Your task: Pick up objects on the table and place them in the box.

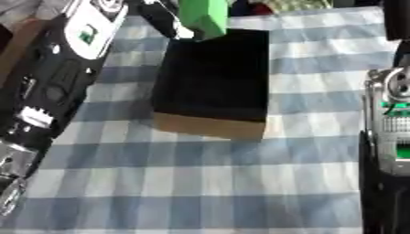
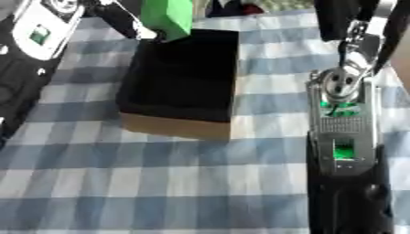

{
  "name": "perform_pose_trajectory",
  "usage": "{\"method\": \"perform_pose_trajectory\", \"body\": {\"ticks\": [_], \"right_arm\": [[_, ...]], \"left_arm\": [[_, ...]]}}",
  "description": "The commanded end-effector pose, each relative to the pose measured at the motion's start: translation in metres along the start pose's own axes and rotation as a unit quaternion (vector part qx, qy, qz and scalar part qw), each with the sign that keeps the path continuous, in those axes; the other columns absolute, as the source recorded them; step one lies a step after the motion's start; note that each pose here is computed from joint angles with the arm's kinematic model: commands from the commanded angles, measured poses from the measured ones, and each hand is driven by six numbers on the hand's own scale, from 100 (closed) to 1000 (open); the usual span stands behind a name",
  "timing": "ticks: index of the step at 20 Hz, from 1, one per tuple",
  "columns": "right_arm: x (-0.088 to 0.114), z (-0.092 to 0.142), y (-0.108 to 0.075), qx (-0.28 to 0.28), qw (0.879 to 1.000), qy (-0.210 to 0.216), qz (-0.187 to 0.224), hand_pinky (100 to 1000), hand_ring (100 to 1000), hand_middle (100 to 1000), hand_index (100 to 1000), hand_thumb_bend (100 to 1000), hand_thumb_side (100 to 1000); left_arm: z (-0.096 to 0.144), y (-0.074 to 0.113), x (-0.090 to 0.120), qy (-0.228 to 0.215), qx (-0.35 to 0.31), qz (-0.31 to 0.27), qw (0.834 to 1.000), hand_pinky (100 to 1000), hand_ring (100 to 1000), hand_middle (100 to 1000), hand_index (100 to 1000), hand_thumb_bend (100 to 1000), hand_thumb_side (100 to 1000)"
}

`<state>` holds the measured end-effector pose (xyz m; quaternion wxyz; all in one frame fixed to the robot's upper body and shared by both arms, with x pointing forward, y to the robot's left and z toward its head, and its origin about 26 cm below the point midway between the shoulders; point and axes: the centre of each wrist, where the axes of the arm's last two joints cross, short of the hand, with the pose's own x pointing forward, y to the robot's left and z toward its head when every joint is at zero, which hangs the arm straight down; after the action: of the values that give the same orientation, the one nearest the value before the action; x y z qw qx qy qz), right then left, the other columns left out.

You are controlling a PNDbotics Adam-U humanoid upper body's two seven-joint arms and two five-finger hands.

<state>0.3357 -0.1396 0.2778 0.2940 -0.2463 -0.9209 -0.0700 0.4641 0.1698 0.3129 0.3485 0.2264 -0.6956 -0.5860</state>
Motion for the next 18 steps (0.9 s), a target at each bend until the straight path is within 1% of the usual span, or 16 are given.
{"method": "perform_pose_trajectory", "body": {"ticks": [1,3,4,7,8,9,10,12,13,15,18], "right_arm": [[0.011,-0.003,0.0,-0.004,1.0,-0.014,-0.018,793,859,692,894,100,647],[0.012,-0.003,0.0,-0.004,1.0,-0.013,-0.02,793,859,692,894,100,649],[0.012,-0.003,0.001,-0.004,1.0,-0.013,-0.02,793,859,692,894,100,650],[0.012,-0.002,0.0,-0.005,1.0,-0.013,-0.022,794,859,692,894,100,650],[0.012,-0.002,0.0,-0.005,1.0,-0.013,-0.022,794,859,692,894,100,650],[0.012,-0.002,0.0,-0.005,1.0,-0.012,-0.022,794,859,692,894,100,651],[0.012,-0.002,0.0,-0.005,1.0,-0.012,-0.022,794,859,692,894,100,651],[0.011,-0.002,0.0,-0.005,1.0,-0.011,-0.022,794,859,692,894,100,651],[0.011,-0.002,0.0,-0.005,1.0,-0.011,-0.021,794,859,692,895,100,652],[0.011,-0.002,0.0,-0.005,1.0,-0.01,-0.021,794,859,692,895,100,651],[0.011,-0.002,0.0,-0.005,1.0,-0.009,-0.021,794,860,692,895,100,652]], "left_arm": [[-0.005,-0.002,0.001,-0.001,-0.006,-0.017,1.0,816,559,465,576,151,100],[-0.009,-0.008,0.0,-0.002,-0.018,-0.021,1.0,812,578,484,597,219,100],[-0.01,-0.01,0.0,-0.003,-0.022,-0.024,0.999,809,592,501,617,271,100],[-0.01,-0.013,-0.001,-0.004,-0.038,-0.042,0.998,776,646,580,696,377,100],[-0.01,-0.013,-0.001,-0.005,-0.041,-0.049,0.998,746,693,632,748,425,100],[-0.009,-0.011,0.0,-0.005,-0.043,-0.06,0.997,718,734,678,792,452,100],[-0.008,-0.01,0.0,-0.006,-0.045,-0.072,0.996,671,776,734,845,496,100],[-0.007,-0.008,0.001,-0.004,-0.049,-0.099,0.994,626,819,789,895,588,105],[-0.006,-0.007,0.001,-0.003,-0.05,-0.111,0.992,622,837,811,913,628,198],[-0.004,-0.005,0.0,0.0,-0.054,-0.128,0.99,623,868,849,945,677,270],[-0.002,-0.003,-0.001,0.001,-0.056,-0.137,0.989,627,875,861,958,697,343]]}}
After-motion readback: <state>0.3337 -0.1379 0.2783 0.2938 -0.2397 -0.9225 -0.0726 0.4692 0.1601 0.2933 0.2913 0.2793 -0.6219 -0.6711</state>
